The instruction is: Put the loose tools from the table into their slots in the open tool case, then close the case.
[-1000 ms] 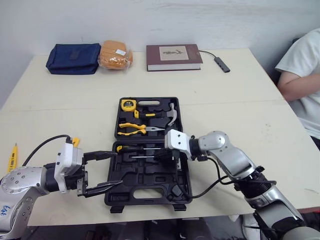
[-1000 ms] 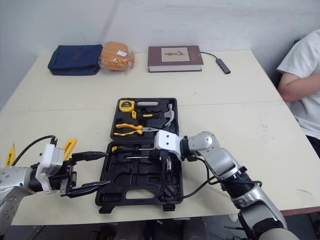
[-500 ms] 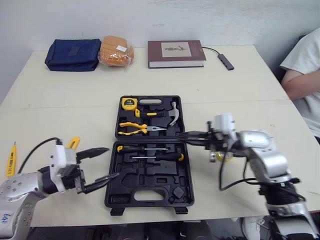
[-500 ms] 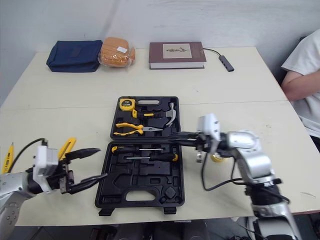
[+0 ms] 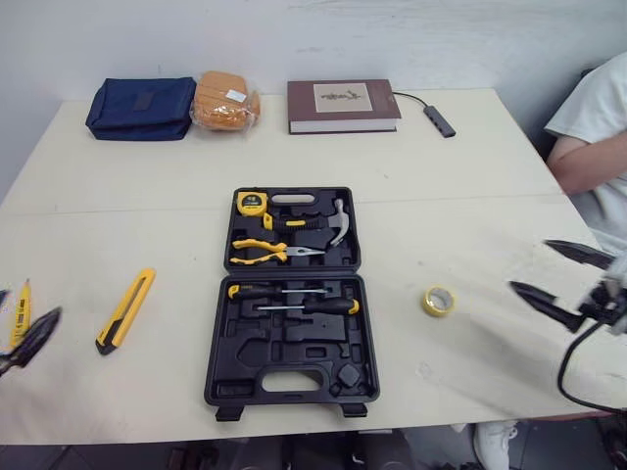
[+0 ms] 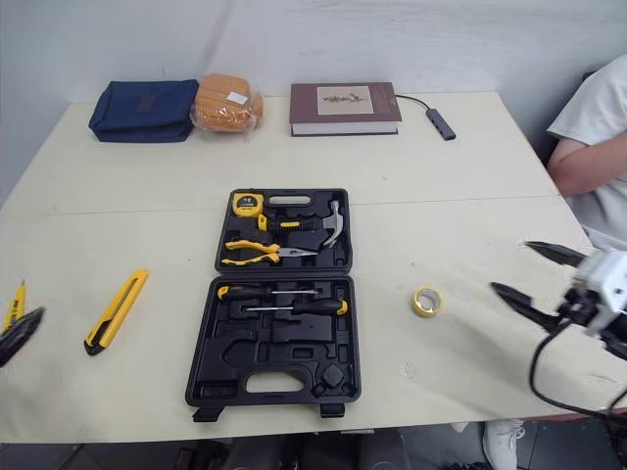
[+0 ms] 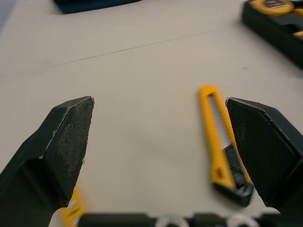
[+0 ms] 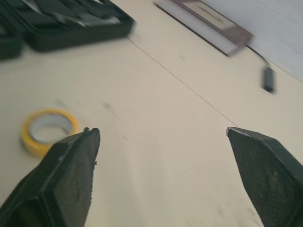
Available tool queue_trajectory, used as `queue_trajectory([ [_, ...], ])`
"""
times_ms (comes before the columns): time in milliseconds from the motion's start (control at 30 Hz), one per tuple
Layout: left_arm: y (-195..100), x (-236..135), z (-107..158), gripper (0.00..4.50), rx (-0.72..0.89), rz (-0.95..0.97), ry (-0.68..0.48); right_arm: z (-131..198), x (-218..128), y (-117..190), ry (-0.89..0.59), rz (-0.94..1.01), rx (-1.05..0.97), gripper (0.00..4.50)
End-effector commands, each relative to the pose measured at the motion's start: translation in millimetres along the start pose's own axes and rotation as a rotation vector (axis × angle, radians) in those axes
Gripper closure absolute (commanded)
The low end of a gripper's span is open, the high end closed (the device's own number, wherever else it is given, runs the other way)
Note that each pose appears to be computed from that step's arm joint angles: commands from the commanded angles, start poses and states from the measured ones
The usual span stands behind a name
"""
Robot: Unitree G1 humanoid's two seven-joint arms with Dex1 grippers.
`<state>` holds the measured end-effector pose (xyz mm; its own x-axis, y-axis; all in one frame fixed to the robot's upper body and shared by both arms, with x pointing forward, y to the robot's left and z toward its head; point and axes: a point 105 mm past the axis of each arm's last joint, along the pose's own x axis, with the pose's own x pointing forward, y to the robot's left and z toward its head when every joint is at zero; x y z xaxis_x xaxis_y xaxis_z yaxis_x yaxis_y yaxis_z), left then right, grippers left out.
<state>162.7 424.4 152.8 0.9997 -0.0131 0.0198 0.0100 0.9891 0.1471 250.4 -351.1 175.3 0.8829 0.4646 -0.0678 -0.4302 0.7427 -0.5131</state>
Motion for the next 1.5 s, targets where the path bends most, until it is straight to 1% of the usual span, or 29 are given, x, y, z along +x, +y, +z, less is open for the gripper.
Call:
queue_trajectory([
  [33,38.4,-31.4,4.0,0.0,0.026,0.219,-0.01,-12.0,-39.5,-33.0,0.046,-0.229,-0.061,0.04],
  [67,44.3,-35.7,4.7,0.0,0.023,0.256,-0.011,-18.7,-48.7,-36.9,0.068,-0.271,-0.058,0.04],
  [133,62.6,-53.5,3.9,0.0,-0.002,0.378,-0.008,-39.1,-78.7,-45.1,0.153,-0.398,-0.036,0.04],
  [200,85.4,-85.0,-5.3,0.0,-0.031,0.549,0.03,-63.2,-117.8,-48.8,0.27,-0.549,-0.008,0.04],
  [233,92.3,-96.1,-9.7,0.0,-0.036,0.608,0.056,-71.2,-132.1,-49.0,0.309,-0.603,0.005,0.04],
  [267,96.3,-102.7,-12.3,0.0,-0.038,0.644,0.073,-75.9,-141.0,-49.1,0.333,-0.637,0.012,0.04],
  [333,97.6,-105.8,-12.0,0.0,-0.035,0.663,0.072,-84.0,-158.3,-48.3,0.373,-0.708,0.03,0.04],
  [467,94.9,-101.2,-9.8,0.0,-0.047,0.647,0.048,-88.0,-165.5,-47.3,0.388,-0.741,0.033,0.04],
  [567,101.0,-98.8,-11.7,0.0,-0.094,0.728,0.029,-95.6,-158.7,-40.4,0.404,-0.714,0.037,0.04],
  [667,99.8,-95.4,-15.3,0.0,-0.117,0.732,0.045,-89.2,-135.0,-43.0,0.322,-0.682,0.036,0.04],
  [767,93.0,-84.4,-10.5,0.0,-0.135,0.697,0.029,-70.3,-93.4,-43.1,0.171,-0.595,0.035,0.04],
  [833,89.0,-77.7,-8.0,0.0,-0.14,0.675,0.026,-60.3,-76.7,-42.6,0.107,-0.562,0.04,0.04],
  [900,80.8,-65.1,-6.3,0.0,-0.151,0.62,0.032,-45.8,-56.9,-41.9,0.028,-0.524,0.048,0.04],
  [933,71.2,-51.4,-8.1,0.0,-0.194,0.571,0.055,-27.1,-37.2,-38.8,-0.058,-0.467,0.047,0.04],
  [967,63.9,-42.4,-9.7,0.0,-0.225,0.537,0.074,-13.3,-24.5,-35.5,-0.117,-0.425,0.047,0.04],
  [1000,55.5,-33.2,-11.7,0.0,-0.247,0.496,0.105,-0.3,-13.7,-31.0,-0.165,-0.378,0.055,0.04],
  [1067,34.1,-10.0,-5.2,0.0,-0.26,0.374,0.111,30.4,10.5,-18.1,-0.26,-0.252,0.081,0.04],
  [1133,26.4,2.1,-0.4,0.0,-0.26,0.326,0.113,52.1,26.7,-6.4,-0.311,-0.164,0.097,0.04],
  [1333,28.7,25.8,-5.3,0.0,-0.234,0.318,0.21,102.1,65.2,34.6,-0.42,0.055,0.094,0.04],
  [1367,27.0,31.7,-8.5,0.0,-0.236,0.306,0.24,111.6,71.1,46.3,-0.45,0.115,0.096,0.04],
  [1500,27.2,45.3,-22.1,0.0,-0.25,0.301,0.342,132.4,80.6,78.2,-0.507,0.289,0.097,0.04],
])
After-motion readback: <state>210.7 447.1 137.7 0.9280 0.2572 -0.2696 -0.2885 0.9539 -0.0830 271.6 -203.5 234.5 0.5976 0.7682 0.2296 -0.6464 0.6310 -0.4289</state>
